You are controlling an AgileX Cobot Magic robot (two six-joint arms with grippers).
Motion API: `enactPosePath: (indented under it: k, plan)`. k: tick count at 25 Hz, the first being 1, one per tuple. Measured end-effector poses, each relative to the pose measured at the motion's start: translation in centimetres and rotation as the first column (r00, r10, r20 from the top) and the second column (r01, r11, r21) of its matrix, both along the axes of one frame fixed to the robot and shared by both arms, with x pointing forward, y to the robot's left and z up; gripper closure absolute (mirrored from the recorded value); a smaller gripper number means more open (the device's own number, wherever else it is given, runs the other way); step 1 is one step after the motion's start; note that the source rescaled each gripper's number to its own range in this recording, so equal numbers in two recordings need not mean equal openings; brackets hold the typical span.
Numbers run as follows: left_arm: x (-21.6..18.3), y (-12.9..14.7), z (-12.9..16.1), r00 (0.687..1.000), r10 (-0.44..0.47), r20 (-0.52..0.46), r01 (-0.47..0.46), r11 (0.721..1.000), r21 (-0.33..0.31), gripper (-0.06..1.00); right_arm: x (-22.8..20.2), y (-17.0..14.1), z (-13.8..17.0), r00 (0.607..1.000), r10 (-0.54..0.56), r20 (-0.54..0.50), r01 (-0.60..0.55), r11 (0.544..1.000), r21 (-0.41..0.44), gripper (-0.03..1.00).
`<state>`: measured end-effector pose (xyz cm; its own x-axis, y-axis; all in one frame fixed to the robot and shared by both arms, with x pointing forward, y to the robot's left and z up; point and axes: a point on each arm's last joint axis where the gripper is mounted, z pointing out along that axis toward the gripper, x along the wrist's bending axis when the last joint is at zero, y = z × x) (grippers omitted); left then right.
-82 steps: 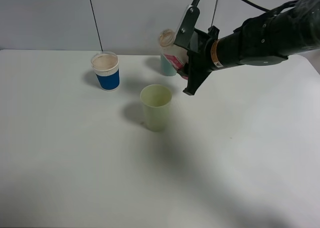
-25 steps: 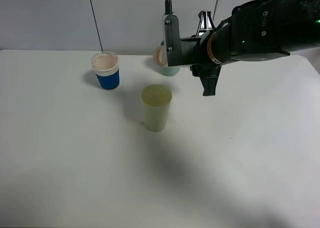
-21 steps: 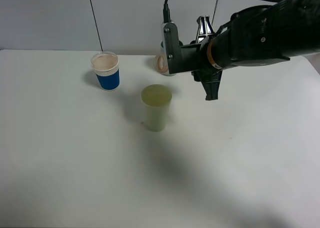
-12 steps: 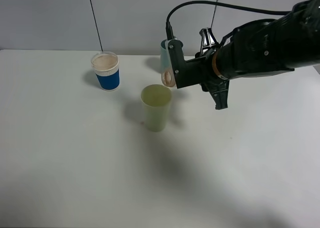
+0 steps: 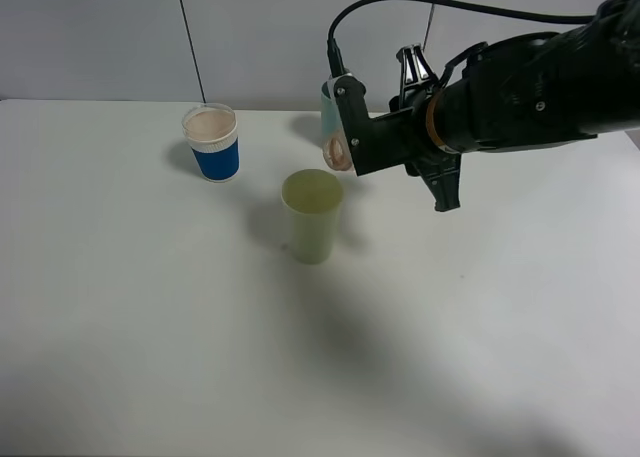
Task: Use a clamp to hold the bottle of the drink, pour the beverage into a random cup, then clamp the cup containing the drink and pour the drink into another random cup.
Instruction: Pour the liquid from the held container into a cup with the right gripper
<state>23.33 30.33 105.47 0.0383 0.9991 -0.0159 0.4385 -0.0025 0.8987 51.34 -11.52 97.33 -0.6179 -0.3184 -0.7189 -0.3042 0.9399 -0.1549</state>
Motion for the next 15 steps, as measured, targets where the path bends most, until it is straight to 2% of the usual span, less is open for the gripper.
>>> enactPosePath:
  k: [8, 15]
  plan:
    - [0.00, 0.00, 0.00, 1.000, 0.000, 0.000, 0.000, 1.000, 0.000, -0.06, -0.04, 0.07, 0.10, 1.000, 0.013, 0.015, -0.013, 1.000, -0.022, 0.97]
    - [0.00, 0.00, 0.00, 1.000, 0.000, 0.000, 0.000, 1.000, 0.000, -0.06, 0.04, 0.08, 0.27, 0.998, 0.048, 0.046, -0.044, 0.996, -0.075, 0.97]
